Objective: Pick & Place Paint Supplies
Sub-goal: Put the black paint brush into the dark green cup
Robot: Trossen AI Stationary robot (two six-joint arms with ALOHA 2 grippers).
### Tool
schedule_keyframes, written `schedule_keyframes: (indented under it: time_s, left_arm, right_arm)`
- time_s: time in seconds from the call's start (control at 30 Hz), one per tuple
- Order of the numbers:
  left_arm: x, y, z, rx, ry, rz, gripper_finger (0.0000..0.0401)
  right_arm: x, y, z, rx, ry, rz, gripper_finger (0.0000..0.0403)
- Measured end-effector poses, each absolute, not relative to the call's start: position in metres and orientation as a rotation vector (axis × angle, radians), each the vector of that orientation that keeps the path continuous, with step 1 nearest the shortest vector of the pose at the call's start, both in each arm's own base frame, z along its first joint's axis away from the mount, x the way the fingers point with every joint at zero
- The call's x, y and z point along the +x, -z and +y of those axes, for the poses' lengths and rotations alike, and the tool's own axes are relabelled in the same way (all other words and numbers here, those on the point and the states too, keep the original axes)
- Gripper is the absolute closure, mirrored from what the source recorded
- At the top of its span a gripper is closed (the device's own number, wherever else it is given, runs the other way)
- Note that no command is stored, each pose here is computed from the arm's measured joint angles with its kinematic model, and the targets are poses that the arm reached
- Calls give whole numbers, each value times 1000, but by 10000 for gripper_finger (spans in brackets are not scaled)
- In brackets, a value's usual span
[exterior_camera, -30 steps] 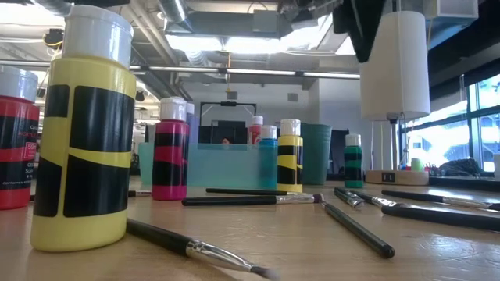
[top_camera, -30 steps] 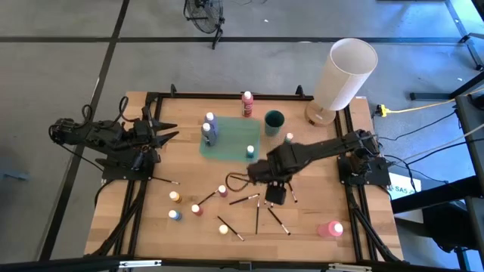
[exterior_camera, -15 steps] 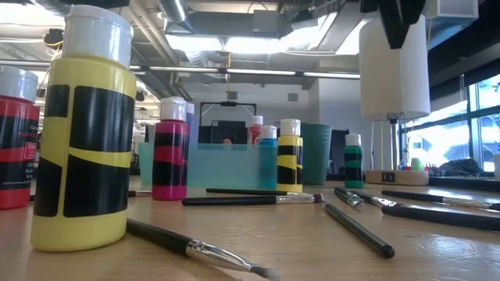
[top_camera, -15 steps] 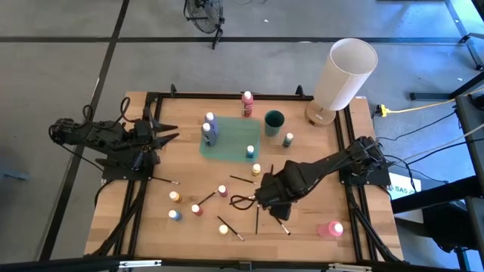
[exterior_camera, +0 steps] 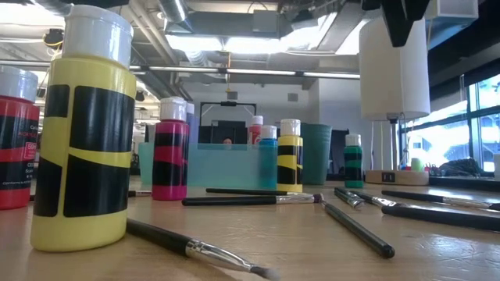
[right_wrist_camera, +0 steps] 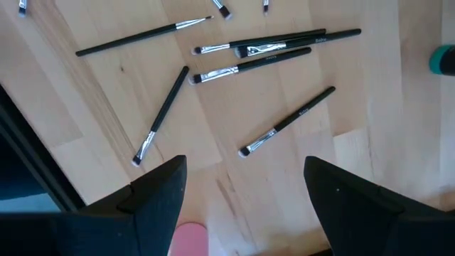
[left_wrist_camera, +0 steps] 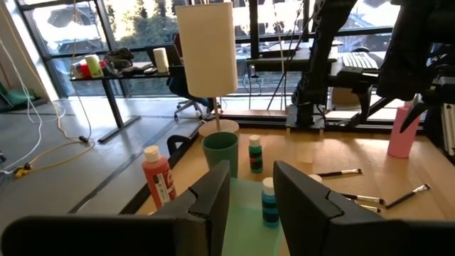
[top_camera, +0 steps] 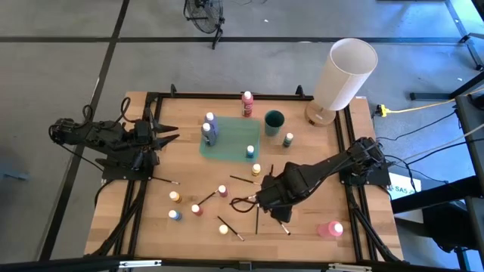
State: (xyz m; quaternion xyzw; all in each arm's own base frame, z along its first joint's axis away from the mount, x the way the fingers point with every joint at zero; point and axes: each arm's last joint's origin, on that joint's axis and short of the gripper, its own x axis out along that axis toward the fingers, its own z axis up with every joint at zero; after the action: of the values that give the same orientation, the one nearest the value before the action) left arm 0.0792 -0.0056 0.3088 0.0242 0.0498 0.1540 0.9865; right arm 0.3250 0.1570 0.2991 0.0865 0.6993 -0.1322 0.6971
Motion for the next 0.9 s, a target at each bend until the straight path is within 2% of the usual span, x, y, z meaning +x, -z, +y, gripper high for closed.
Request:
schedule_keyframes:
  time_s: [0.17, 0.3, 0.67, 0.9]
  left_arm:
    - [79, -309, -6, 47, -310, 98, 297]
    - [79, -309, -6, 48, -310, 99, 297]
    - [79, -309, -6, 90, -308, 105, 297]
    - [79, -309, -6, 91, -307, 106, 297]
  right_arm:
    - [325, -299, 157, 150, 250, 1566, 114]
    - [323, -299, 158, 203, 248, 1599, 114]
    - [322, -299, 161, 393, 410, 1597, 114]
    - [318, -299, 168, 372, 378, 1607, 114]
